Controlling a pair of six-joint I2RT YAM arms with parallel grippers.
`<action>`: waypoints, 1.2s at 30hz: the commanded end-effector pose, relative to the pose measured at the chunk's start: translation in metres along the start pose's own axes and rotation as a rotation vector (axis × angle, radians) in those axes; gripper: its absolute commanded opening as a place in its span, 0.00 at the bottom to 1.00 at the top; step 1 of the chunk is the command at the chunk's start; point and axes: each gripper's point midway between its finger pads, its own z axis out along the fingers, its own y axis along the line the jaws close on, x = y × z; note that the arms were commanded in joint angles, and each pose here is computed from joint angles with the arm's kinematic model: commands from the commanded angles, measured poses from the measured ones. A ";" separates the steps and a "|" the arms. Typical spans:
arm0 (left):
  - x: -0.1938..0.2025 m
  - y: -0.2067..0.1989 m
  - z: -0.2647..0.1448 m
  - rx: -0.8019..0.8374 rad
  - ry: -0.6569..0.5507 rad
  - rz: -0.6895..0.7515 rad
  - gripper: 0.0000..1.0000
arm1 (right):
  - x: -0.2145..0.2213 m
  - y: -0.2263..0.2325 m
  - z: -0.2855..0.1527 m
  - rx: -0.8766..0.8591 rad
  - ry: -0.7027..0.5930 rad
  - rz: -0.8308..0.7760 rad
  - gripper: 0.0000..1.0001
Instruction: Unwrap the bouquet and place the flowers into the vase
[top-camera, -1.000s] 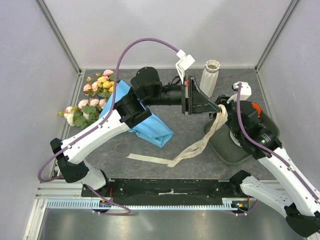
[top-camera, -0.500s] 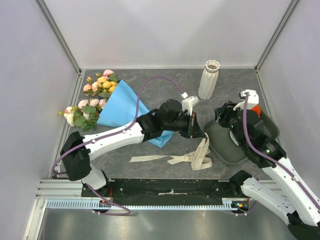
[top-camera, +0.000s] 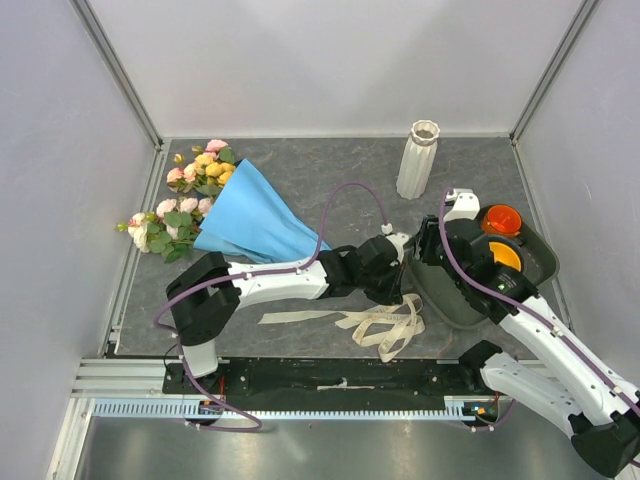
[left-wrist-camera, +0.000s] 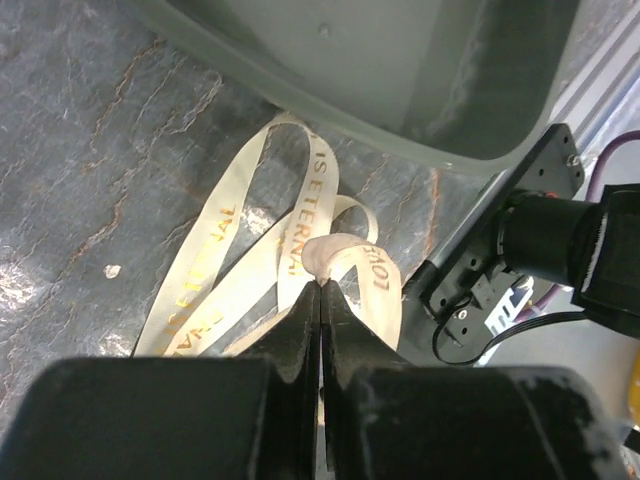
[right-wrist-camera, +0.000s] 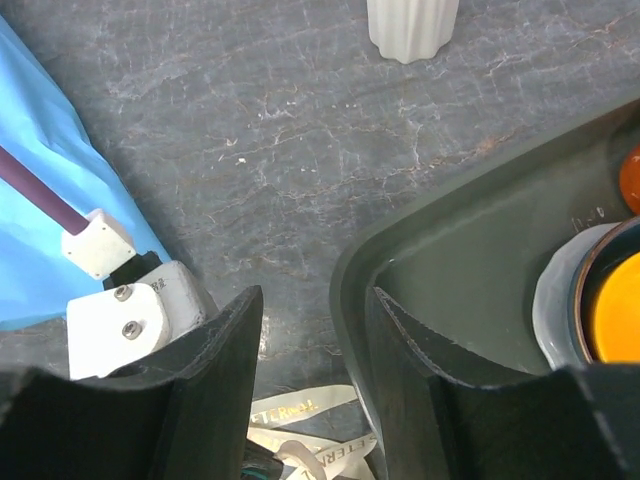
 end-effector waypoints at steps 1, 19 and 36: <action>-0.004 -0.011 0.004 0.054 -0.048 0.110 0.11 | -0.011 0.014 0.005 -0.066 -0.073 0.033 0.54; -0.038 0.005 -0.173 0.001 -0.486 0.241 0.85 | 0.013 0.095 0.032 -0.382 0.078 -0.072 0.62; -0.016 0.135 -0.300 -0.401 -0.846 -0.117 0.74 | 0.181 0.153 0.060 -0.516 0.397 0.003 0.12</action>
